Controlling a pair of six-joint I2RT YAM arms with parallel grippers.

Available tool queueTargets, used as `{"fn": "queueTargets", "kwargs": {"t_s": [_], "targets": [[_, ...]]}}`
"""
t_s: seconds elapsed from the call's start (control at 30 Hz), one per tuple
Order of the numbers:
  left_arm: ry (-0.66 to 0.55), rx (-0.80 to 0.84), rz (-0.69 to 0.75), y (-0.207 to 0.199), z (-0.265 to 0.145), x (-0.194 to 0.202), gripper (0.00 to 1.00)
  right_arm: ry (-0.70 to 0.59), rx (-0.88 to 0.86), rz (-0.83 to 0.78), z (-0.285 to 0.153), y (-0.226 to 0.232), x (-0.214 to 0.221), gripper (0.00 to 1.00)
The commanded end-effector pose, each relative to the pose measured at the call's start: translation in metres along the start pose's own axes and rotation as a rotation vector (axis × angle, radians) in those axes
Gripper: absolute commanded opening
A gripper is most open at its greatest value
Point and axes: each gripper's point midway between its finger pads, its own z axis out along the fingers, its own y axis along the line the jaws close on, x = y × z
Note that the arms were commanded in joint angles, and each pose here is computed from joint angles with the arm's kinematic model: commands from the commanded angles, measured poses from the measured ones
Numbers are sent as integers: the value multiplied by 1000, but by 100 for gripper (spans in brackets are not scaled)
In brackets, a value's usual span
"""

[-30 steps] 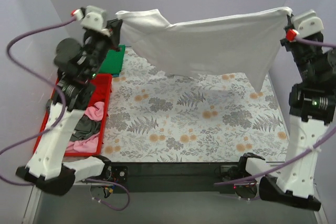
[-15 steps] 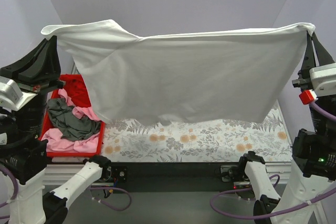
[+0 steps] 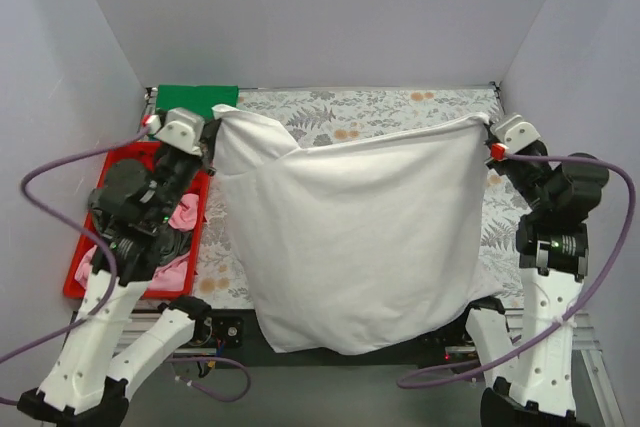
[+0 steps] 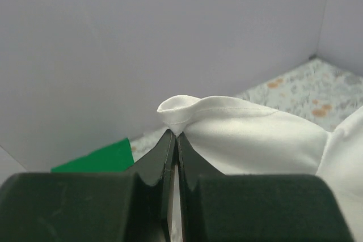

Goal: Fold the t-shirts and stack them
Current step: Flatten the tshirt out

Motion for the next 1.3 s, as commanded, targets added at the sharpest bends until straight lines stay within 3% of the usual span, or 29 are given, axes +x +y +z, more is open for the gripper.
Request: {"fn": "queueTargets", "kwargs": {"t_s": [0.0,0.07,0.2,0.23,0.33,0.37,0.43,0.5,0.63,0.87,1.27], "targets": [[154,25,-35,-14,33,76,0,51,-53,8,26,10,49,1],[246,36,-22,-21,54,127,0,100,-115,64,44,25,87,1],[269,21,23,-22,104,181,0,138,-176,119,76,39,138,1],[331,26,22,-25,117,216,0,156,-175,128,81,40,151,1],[293,44,29,-24,147,235,0,221,-195,152,102,45,193,1],[341,61,26,-28,156,266,0,261,-213,176,109,52,215,1],[332,61,28,-22,179,269,0,273,-212,174,121,49,229,1],[403,52,8,-12,194,308,0,311,-226,209,131,55,252,1],[400,73,3,0,220,327,0,338,-244,245,146,57,273,1],[443,75,21,1,230,348,0,374,-251,285,168,53,297,1],[587,210,-73,-36,161,320,0,393,-367,287,166,72,305,1]]}}
